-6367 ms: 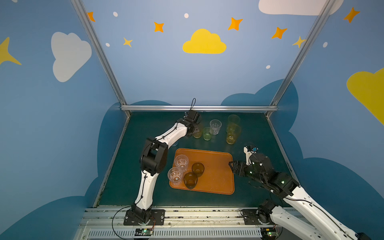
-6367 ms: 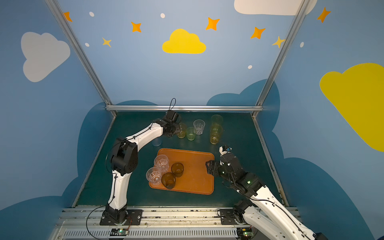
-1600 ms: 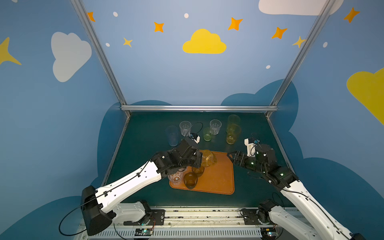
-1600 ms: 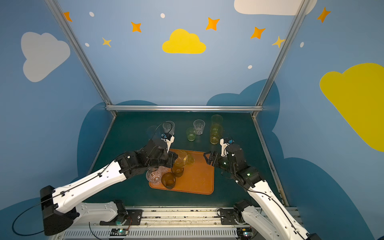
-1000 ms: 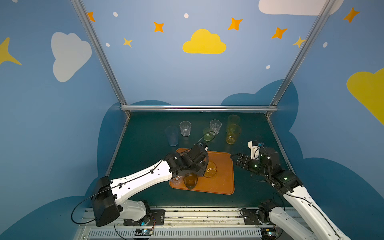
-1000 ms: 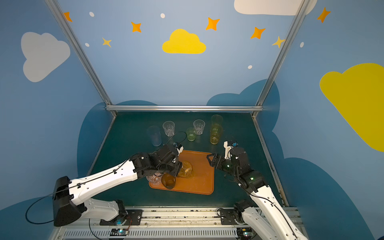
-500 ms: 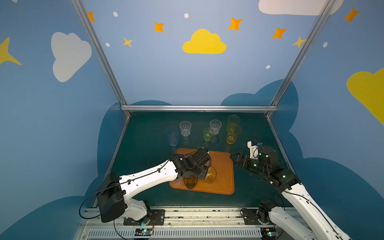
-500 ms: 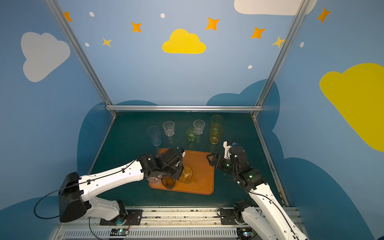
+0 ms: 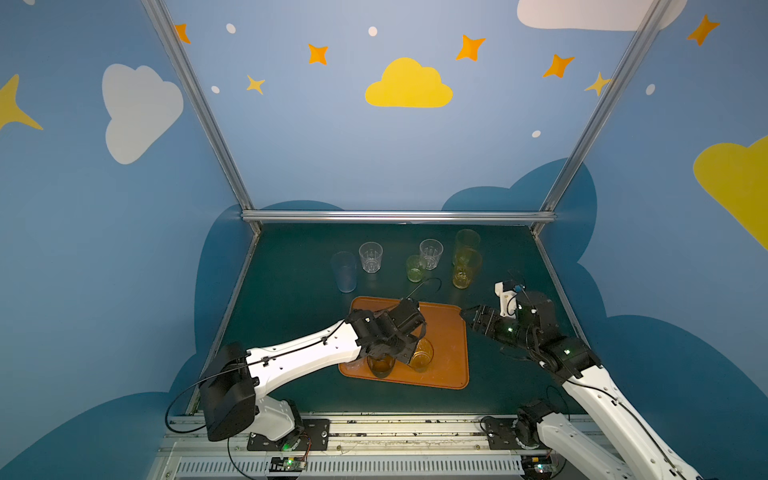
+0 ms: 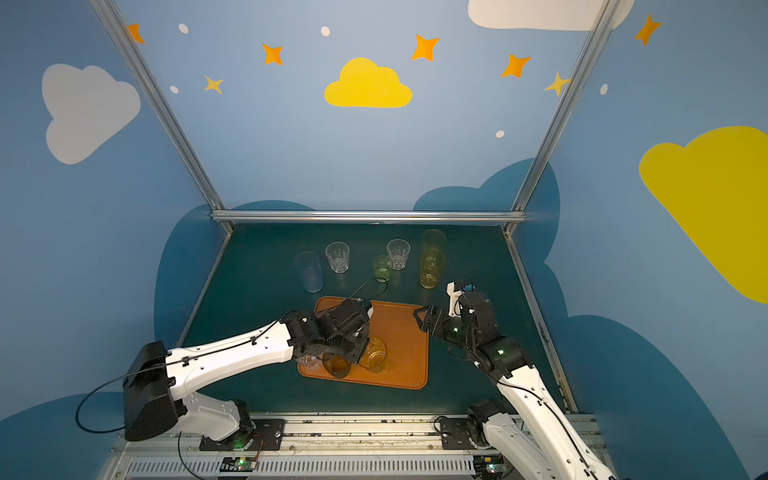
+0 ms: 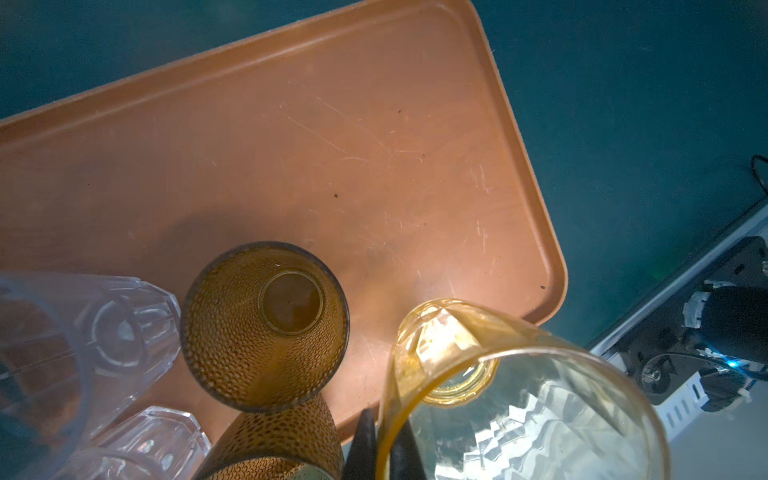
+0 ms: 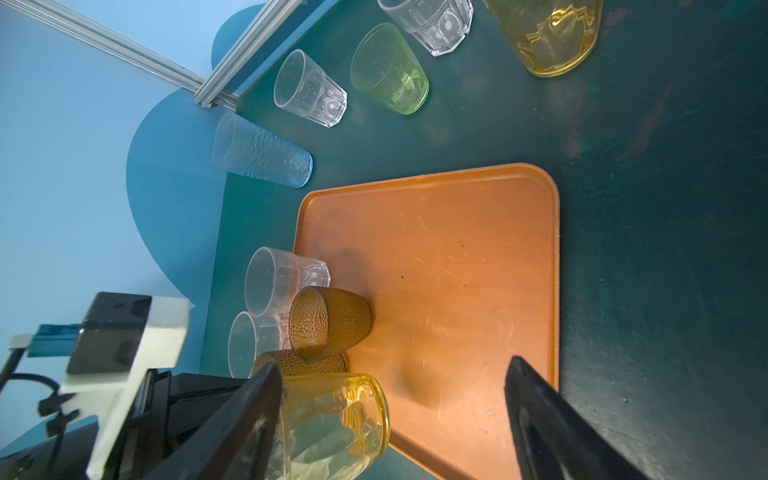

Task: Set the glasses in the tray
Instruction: 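Carry the smooth amber glass with the left gripper over the tray, then lower the amber glass onto the tray beside the dimpled glasses and open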

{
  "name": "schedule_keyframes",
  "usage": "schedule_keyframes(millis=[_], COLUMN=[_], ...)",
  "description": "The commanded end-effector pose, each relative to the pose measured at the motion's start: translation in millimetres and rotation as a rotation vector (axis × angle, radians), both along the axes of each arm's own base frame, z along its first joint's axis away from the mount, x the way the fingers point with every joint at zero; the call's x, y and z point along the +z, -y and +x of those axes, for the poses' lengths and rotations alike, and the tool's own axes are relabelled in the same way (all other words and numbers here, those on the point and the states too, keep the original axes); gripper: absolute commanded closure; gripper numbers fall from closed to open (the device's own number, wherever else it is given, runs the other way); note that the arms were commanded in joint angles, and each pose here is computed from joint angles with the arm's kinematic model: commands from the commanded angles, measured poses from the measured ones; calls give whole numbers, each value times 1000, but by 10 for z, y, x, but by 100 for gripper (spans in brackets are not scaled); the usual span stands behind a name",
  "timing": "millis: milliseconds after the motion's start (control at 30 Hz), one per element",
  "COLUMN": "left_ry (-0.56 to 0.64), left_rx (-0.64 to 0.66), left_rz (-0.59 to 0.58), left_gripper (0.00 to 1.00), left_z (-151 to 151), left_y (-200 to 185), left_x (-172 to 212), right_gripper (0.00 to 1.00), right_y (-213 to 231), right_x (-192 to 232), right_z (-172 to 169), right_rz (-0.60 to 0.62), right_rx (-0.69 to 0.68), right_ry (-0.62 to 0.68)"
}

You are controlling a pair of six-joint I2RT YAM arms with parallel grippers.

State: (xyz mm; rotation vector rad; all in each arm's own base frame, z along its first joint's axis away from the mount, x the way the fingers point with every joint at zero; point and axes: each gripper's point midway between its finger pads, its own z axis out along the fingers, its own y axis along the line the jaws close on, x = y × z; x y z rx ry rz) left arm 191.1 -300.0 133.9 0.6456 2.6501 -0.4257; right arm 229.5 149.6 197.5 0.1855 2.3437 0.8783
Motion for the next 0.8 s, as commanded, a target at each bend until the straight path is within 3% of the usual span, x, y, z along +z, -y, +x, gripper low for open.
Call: schedule_keyframes(millis=[0, 767], left_ry=[9, 25], left_rx=[-8, -15], left_rz=[41, 161], left_gripper=[96, 95], left_z=[-2, 21], left_y=[-40, -106], left_x=[-36, -217], right_gripper=[17, 17], right_y=[-2, 15], right_x=[-32, -56], right_z=[-7, 15], right_rz=[4, 13], right_rx=[4, -4], right_ry=[-9, -19])
